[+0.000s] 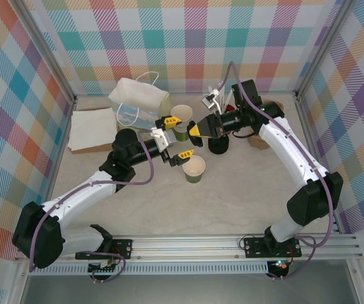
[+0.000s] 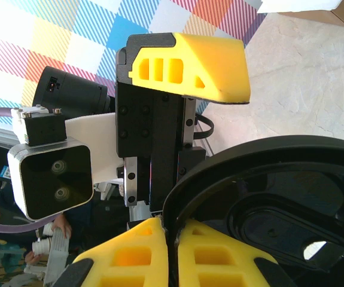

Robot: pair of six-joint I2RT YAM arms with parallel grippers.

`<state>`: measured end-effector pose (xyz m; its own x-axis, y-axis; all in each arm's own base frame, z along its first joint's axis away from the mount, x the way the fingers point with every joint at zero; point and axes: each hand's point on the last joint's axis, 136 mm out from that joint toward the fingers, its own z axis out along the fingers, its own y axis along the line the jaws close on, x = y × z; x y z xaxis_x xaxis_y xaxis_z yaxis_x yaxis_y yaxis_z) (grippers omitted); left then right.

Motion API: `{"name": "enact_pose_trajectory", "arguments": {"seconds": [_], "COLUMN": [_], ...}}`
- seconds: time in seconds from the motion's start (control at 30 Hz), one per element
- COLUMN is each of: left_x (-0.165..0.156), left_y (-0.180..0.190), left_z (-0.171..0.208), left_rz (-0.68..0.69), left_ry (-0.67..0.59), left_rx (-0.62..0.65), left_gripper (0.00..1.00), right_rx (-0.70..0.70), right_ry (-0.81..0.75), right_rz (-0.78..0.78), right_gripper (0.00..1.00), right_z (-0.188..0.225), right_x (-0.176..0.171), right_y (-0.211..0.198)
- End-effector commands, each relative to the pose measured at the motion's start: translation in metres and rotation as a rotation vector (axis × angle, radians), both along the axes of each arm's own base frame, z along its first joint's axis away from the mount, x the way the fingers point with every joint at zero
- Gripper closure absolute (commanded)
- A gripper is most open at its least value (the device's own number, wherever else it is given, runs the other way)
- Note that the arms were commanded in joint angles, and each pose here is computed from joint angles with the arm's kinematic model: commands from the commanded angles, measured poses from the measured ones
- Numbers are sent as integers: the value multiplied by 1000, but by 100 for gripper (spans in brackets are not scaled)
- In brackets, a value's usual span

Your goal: Pack the takeout coffee

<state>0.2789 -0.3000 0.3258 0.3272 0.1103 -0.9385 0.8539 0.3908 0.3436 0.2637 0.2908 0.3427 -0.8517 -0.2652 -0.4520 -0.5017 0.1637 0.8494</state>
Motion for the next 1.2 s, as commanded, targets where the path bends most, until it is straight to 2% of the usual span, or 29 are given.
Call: {"name": "enact_pose_trajectory", "arguments": {"seconds": [0.0,0.3,1.0,1.17], "left_x": [-3,6,2,3], "left_y": [-7,-15,-20,-19], "left_z": [11,12,11,8], "left_rz": [-48,-56,-102,-92], "left_ry": [-18,0,11,10], "left_rx": [-43,-63,-58,-42], "left_gripper": [0,0,0,6], "right_rx": [13,31,44,38], "right_ry": [3,11,7,9], "right_rz": [37,72,98,96], "right_gripper": [91,91,92,92], "right_z": [-5,-2,-1,-4], "right_x": [-5,-12,-13,-14], "right_y": [4,10,15,14]}}
